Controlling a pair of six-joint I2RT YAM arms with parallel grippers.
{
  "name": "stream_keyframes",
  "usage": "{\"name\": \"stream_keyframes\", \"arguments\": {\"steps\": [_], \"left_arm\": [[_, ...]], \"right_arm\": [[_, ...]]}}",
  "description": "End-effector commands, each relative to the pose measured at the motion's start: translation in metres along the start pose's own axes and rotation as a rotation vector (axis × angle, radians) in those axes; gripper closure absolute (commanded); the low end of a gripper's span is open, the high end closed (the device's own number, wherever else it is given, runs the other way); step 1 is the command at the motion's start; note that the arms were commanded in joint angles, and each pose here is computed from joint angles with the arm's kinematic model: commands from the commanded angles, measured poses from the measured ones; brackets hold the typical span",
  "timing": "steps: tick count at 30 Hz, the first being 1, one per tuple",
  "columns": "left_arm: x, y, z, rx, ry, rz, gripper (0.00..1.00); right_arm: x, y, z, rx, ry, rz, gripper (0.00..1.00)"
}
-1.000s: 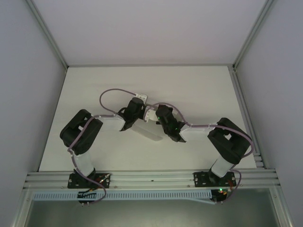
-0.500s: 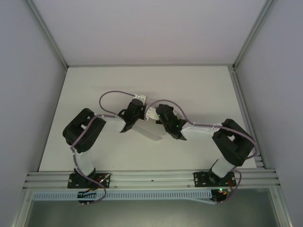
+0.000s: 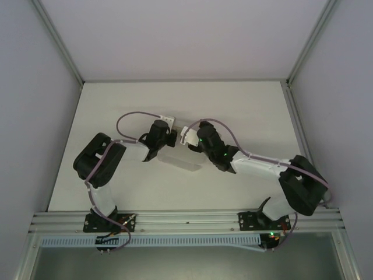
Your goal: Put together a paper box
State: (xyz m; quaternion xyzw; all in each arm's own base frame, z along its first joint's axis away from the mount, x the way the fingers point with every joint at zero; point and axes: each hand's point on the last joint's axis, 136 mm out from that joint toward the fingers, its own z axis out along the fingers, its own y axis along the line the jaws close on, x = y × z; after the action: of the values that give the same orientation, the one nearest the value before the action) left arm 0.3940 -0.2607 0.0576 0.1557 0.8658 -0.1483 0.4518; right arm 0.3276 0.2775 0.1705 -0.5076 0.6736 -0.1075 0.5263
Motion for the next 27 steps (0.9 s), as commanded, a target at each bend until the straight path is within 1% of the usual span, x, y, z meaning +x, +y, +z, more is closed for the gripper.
{"name": "stream_keyframes", "arguments": {"steps": [1, 3, 5, 8, 10, 11, 12, 14, 16, 19, 23, 25, 27], "left_arm": [[-0.014, 0.002, -0.013, -0.002, -0.045, -0.037, 1.00], [-0.022, 0.006, -0.020, -0.013, -0.065, -0.061, 1.00], [-0.030, 0.010, -0.028, -0.021, -0.088, -0.086, 1.00], [-0.045, 0.011, -0.044, -0.013, -0.129, -0.116, 1.00], [-0.053, 0.012, -0.055, -0.013, -0.150, -0.126, 1.00], [-0.057, 0.013, -0.060, -0.018, -0.160, -0.134, 1.00], [-0.060, 0.014, -0.065, -0.025, -0.165, -0.142, 1.00], [-0.065, 0.017, -0.072, -0.039, -0.172, -0.162, 1.00], [-0.070, 0.015, -0.079, -0.030, -0.185, -0.162, 1.00], [-0.075, 0.014, -0.089, -0.015, -0.208, -0.169, 1.00], [-0.079, 0.013, -0.096, -0.011, -0.210, -0.180, 1.00], [-0.080, 0.011, -0.098, 0.003, -0.213, -0.192, 1.00], [-0.081, 0.006, -0.098, 0.037, -0.213, -0.199, 1.00]], "right_arm": [[-0.031, -0.041, -0.029, 0.091, -0.146, 0.201, 0.00], [-0.037, -0.071, -0.049, 0.195, -0.205, 0.332, 0.00], [-0.032, -0.102, -0.065, 0.300, -0.203, 0.459, 0.00], [-0.013, -0.133, -0.077, 0.397, -0.120, 0.669, 0.00], [0.004, -0.141, -0.078, 0.417, -0.034, 0.784, 0.00], [0.012, -0.139, -0.077, 0.408, 0.007, 0.819, 0.00], [0.013, -0.136, -0.076, 0.378, 0.019, 0.840, 0.00], [0.007, -0.122, -0.070, 0.288, 0.010, 0.858, 0.00], [0.003, -0.113, -0.063, 0.234, -0.006, 0.889, 0.00], [0.006, -0.106, -0.053, 0.223, 0.009, 0.920, 0.00], [0.009, -0.094, -0.038, 0.198, 0.026, 0.930, 0.00], [0.005, -0.085, -0.030, 0.154, 0.014, 0.931, 0.00], [0.000, -0.083, -0.024, 0.140, -0.017, 0.948, 0.00]]}}
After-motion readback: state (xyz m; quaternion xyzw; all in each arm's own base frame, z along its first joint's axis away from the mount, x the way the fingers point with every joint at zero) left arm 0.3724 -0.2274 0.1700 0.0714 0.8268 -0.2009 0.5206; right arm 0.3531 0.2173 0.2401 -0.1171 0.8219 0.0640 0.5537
